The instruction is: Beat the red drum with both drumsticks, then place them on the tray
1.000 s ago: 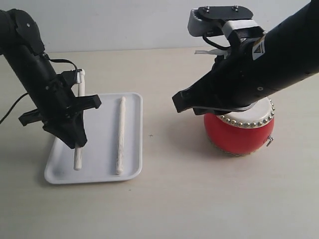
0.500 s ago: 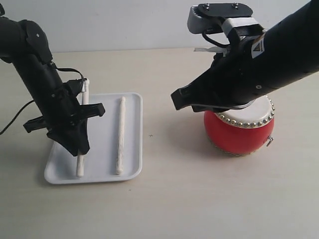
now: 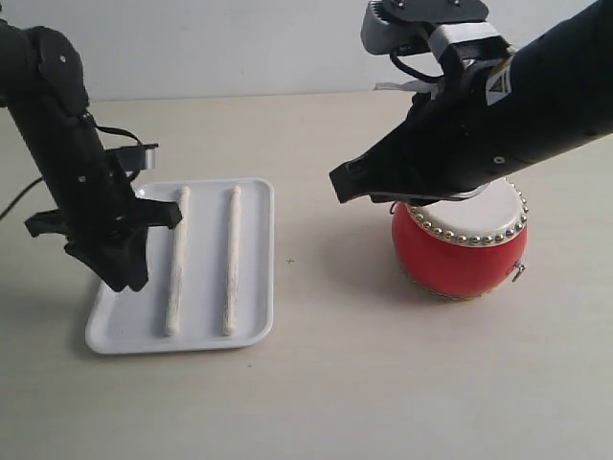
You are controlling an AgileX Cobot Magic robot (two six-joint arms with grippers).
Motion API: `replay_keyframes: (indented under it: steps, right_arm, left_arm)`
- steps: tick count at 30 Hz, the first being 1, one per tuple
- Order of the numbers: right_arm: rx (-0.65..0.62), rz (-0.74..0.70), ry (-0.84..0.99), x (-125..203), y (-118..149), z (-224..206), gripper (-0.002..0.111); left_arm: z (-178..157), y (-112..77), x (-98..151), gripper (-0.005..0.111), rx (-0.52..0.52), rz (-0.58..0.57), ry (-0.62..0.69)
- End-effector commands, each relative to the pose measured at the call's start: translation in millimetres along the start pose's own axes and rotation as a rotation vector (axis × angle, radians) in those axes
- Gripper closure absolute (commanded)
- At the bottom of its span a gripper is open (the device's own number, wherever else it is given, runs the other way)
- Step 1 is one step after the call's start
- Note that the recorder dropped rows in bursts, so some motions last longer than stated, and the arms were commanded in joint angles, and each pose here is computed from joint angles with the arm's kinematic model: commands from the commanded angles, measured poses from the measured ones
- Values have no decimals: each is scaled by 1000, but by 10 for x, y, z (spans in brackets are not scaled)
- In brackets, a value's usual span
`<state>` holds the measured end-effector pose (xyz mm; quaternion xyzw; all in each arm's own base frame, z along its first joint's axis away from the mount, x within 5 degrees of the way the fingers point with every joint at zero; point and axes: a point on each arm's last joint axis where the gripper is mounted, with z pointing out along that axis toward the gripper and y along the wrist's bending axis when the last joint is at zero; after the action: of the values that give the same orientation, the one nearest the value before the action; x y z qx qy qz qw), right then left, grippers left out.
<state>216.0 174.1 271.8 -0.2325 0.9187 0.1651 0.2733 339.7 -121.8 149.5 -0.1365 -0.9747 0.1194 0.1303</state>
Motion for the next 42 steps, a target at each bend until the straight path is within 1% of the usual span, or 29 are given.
replay_keyframes:
  steps: [1,2,5,6,7,8,9,10,11,12,13,14,15,16,18,21,42]
  right_arm:
    - [43,-47,-91,-21,-22,-291,108]
    - [54,-57,-116,-20,-27,-384,108]
    - [83,-90,-204,44,-57,-610,108]
    - [86,-105,-246,95,-69,-660,108]
    - [88,-120,-288,160,-84,-683,108]
    - [73,-135,-369,316,-108,-681,108]
    - [66,-138,-397,381,-117,-668,108]
    - [49,-142,-449,516,-137,-622,108]
    - [42,-145,-471,586,-148,-593,108]
    - [33,-148,-498,686,-166,-537,108]
    - [32,-148,-494,731,-176,-501,108]
    - [34,-148,-475,793,-190,-458,108]
    - [34,-148,-470,807,-194,-448,108]
    - [33,-145,-471,806,-194,-449,108]
    - [31,-146,-484,795,-190,-454,108]
    - [30,-144,-482,797,-190,-454,108]
    - [30,-144,-482,797,-190,-454,108]
  left_arm:
    - [-378,-105,442,106,-32,103,-135]
    - [-443,-133,549,107,-28,102,-225]
    - [-574,-203,926,107,-12,153,-497]
    - [-611,-214,1104,107,-13,159,-630]
    - [-626,-212,1226,107,-20,163,-717]
    - [-630,-190,1546,107,-41,167,-897]
    - [-623,-178,1675,107,-50,165,-951]
    - [-631,-172,1982,107,-51,164,-1082]
    - [-656,-178,2100,107,-44,163,-1146]
    - [-764,-214,2388,107,-59,221,-1287]
    - [-819,-231,2524,107,-68,248,-1353]
    - [-907,-245,2763,107,-122,308,-1465]
    - [-935,-244,2863,107,-161,338,-1509]
    - [-967,-236,2999,107,-229,382,-1568]
    - [-987,-241,3115,107,-247,399,-1621]
    - [-993,-247,3161,107,-238,399,-1644]
    - [-999,-246,3168,107,-242,399,-1652]
